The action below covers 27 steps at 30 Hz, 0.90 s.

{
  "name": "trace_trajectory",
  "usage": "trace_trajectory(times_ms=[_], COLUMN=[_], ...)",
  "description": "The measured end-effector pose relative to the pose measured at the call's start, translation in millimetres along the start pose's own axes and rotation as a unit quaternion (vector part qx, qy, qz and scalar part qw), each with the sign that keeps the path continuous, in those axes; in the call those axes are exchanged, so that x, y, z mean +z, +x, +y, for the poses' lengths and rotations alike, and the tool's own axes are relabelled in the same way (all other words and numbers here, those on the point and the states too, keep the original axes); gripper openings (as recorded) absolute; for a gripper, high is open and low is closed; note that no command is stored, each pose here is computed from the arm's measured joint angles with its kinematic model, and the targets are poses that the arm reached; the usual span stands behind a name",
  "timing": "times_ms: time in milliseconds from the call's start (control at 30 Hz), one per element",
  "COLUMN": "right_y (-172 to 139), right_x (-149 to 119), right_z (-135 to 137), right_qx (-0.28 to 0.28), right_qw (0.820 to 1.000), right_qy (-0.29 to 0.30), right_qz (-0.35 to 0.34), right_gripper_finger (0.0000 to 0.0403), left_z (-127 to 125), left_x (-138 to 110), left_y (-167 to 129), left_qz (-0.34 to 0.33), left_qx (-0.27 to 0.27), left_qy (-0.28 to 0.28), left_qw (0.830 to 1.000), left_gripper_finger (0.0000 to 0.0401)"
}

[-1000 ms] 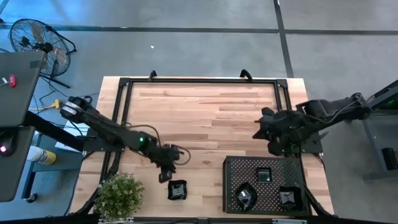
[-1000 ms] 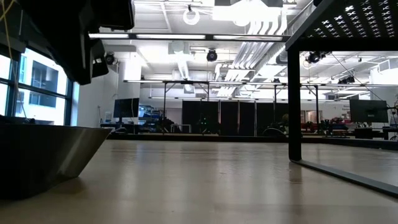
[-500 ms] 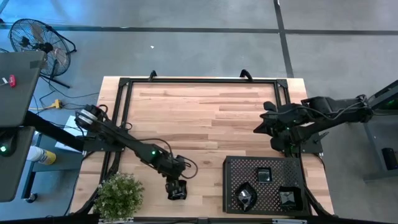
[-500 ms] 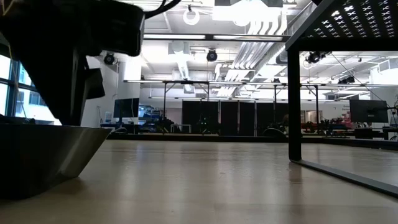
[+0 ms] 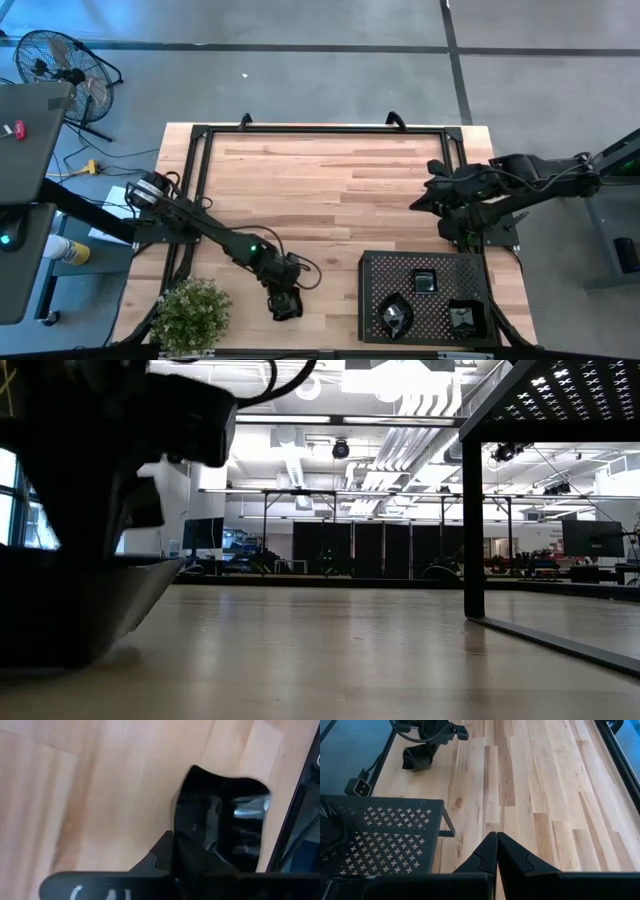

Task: Pick & Place Mini shaped plates
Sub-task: Stack the black distorted square plate on top of the black distorted square plate on the shelf

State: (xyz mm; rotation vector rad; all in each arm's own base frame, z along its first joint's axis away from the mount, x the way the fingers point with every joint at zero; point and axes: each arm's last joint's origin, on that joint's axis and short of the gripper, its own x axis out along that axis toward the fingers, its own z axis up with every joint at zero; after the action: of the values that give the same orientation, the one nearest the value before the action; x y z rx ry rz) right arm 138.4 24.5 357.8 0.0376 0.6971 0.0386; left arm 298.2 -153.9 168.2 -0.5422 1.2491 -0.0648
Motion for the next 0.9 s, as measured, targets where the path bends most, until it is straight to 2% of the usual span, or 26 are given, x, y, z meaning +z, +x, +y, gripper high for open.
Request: trace_trajectory(times_ms=[200, 400, 500, 633, 767, 900], right_y=[-1, -1, 0, 11, 36, 71], right_x=[0, 1, 2, 10, 27, 43], right_z=[-1, -4, -5, -11, -15, -20], right_qx=[-0.011, -0.06, -0.087, -0.123, -0.106, -0.079], right_qw=[1.0, 0.997, 0.99, 0.968, 0.954, 0.948], right_qy=[0.003, 0.048, 0.109, 0.216, 0.277, 0.308], right_qz=[-0.003, -0.015, -0.027, -0.03, -0.03, -0.03], right_gripper_finger=[0.0004, 0.0008, 0.0009, 0.0015, 0.0035, 0.0074], left_z=[1, 29, 50, 72, 80, 82], left_x=[18, 35, 46, 66, 91, 112], left_y=[-40, -104, -133, -162, -181, -192], left_qz=[-0.024, -0.111, -0.177, -0.256, -0.31, -0.338], left_qx=[0.019, 0.047, 0.059, 0.084, 0.075, 0.075], left_qy=[-0.022, -0.079, -0.137, -0.203, -0.204, -0.191], left_qw=[0.999, 0.99, 0.973, 0.941, 0.926, 0.918], left_gripper_finger=[0.0003, 0.0002, 0.0002, 0.0001, 0.0001, 0.0001])
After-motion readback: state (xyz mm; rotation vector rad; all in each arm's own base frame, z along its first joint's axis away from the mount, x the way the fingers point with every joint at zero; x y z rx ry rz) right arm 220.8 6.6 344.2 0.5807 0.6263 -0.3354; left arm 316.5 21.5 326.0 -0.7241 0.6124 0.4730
